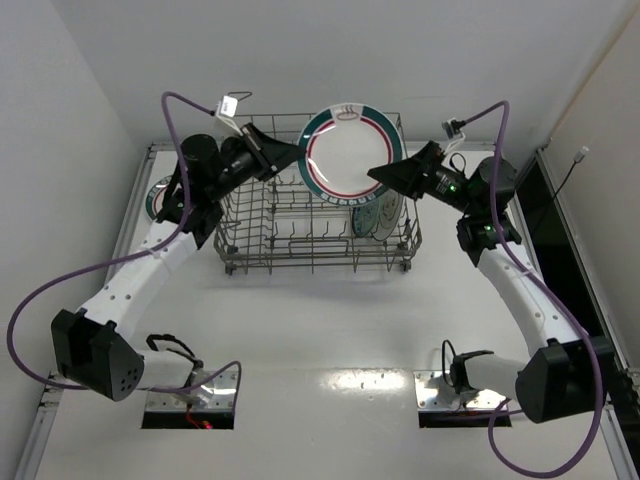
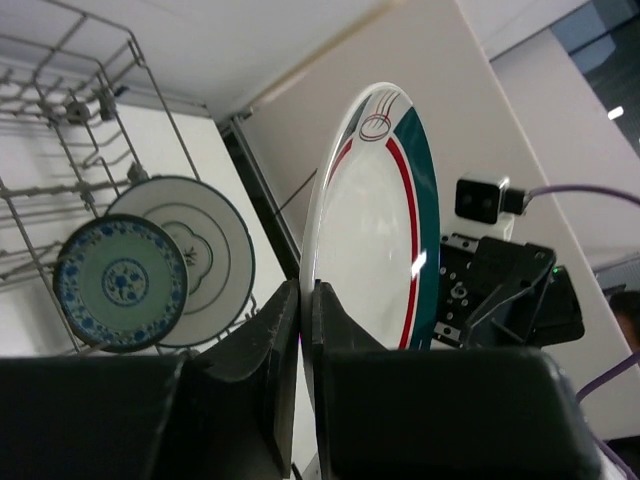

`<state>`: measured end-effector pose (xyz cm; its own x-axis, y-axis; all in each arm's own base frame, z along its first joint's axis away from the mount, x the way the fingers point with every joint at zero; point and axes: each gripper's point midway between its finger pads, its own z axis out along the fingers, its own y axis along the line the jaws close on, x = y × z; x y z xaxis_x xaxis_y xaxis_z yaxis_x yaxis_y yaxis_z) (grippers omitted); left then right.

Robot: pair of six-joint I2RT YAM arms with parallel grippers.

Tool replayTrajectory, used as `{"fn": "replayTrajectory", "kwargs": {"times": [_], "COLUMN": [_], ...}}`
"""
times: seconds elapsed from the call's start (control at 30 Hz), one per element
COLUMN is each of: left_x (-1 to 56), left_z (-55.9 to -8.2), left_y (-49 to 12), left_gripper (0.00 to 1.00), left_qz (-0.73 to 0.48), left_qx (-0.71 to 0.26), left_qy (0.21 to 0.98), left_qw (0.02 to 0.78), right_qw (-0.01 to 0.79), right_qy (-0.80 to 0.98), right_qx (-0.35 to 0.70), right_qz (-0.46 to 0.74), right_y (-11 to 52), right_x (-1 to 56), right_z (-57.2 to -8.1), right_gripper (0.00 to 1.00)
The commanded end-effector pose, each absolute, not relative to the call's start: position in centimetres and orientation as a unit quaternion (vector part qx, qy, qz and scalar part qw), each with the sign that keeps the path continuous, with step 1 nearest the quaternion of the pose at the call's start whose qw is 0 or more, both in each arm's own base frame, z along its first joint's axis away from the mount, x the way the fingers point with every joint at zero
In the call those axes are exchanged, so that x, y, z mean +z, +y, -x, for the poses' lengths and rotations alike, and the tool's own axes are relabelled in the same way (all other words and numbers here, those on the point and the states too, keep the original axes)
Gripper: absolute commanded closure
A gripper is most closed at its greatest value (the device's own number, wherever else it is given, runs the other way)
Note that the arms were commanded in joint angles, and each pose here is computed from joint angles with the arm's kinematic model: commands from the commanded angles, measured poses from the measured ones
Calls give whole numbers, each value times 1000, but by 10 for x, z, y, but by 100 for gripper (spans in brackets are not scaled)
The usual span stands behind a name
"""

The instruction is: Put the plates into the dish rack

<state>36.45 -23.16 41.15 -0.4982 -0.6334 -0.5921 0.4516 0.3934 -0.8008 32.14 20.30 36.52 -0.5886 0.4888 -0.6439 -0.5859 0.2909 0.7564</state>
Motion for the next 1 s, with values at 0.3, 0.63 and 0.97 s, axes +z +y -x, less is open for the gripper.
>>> {"fn": "replayTrajectory", "kwargs": {"times": [0.3,0.63,0.97], "left_x": [436,336,251], "left_z": [-359,-407,-384], "left_y": [-252,-85,88], "left_gripper": [79,1,1], "left_qz": [24,139,314], "left_qx": [-556,-252,11], "left_qy": [653,804,793], "left_qw": [514,520,522], "right_qw": [496,544,460], "right_qy": [676,808,887], "right_qx": [545,208,-20], "right_qz": [10,-87,-44], "right_y": [185,121,151], "right_x": [367,346,261], "right_z": [-338,-404,-439], "right_gripper": [100,100,100]}}
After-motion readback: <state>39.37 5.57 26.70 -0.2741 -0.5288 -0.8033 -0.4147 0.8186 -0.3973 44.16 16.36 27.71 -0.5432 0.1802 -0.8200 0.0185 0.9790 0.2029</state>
